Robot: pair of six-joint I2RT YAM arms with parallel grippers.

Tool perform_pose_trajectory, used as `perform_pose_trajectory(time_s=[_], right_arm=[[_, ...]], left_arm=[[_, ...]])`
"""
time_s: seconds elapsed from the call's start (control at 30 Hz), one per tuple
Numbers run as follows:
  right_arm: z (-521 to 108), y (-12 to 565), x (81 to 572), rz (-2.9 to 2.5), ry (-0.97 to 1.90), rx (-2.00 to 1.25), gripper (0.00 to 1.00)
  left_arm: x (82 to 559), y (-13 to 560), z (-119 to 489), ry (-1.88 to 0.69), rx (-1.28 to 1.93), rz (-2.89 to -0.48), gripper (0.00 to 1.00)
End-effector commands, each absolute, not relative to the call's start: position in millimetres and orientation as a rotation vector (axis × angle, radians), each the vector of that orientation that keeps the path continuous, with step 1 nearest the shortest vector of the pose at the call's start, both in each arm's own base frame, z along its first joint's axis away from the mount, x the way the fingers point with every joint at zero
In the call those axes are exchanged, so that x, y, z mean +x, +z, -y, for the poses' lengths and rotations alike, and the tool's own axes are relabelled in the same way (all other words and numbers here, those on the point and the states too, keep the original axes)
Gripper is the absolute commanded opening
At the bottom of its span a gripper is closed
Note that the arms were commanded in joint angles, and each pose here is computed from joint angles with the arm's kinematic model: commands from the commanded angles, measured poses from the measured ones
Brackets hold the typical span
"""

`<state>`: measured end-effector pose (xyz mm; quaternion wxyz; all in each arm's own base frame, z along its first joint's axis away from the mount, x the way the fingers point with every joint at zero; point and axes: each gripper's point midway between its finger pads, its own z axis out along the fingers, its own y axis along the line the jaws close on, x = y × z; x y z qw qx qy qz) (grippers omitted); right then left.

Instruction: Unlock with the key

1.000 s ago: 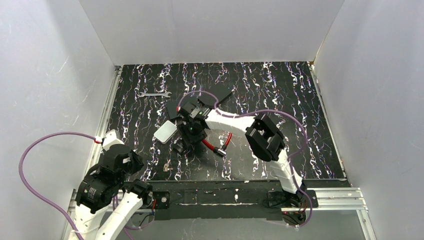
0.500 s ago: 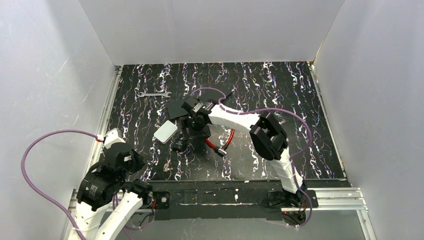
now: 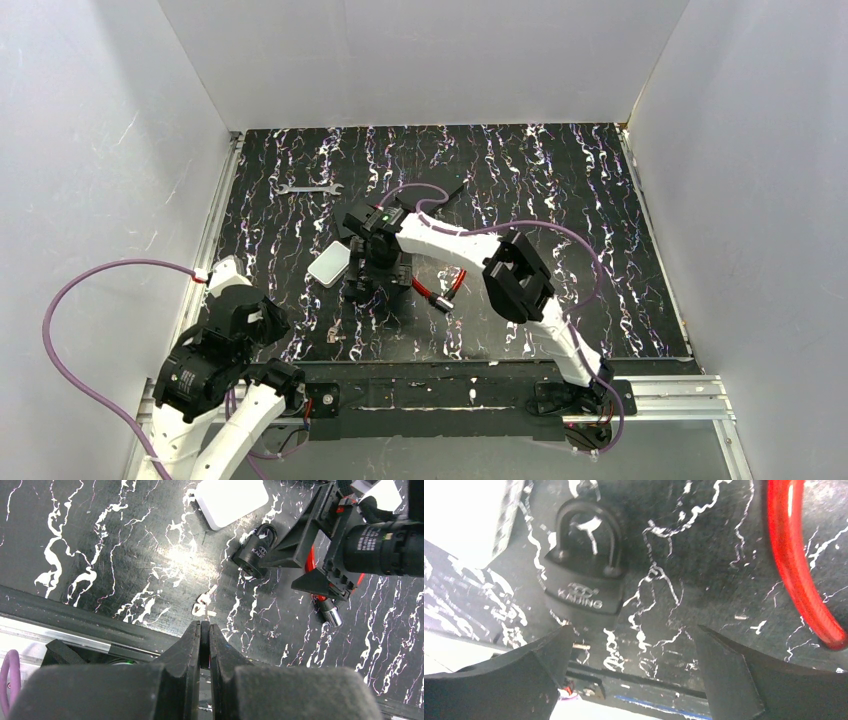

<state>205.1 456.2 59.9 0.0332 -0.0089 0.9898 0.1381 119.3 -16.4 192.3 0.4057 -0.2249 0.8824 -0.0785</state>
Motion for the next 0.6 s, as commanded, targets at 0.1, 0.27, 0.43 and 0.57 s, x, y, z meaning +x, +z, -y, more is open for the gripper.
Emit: perform_pose_trajectory(time_s=[0.1, 0.27, 0.43, 0.57], right_arm=[[-465.7, 67.6, 225.9, -2.96, 0.374, 0.151, 0.98], [-483.2, 71.7, 230.0, -2.932, 0.432, 0.203, 0.98], [-493.5, 68.0, 228.7, -2.927, 0.461, 0.216, 0.98], [-496.5, 60.4, 226.9, -2.941, 0.446, 0.212, 0.98]], left_arm=[[118.4, 190.1, 14.0, -0.184, -0.566, -2.225, 0.0], [118.1, 190.2, 13.6, -0.183, -0.567, -2.223, 0.0], [117.4, 190.5, 12.7, -0.183, -0.571, -2.217, 0.0], [117.3, 191.0, 12.4, -0.185, -0.573, -2.212, 0.0]])
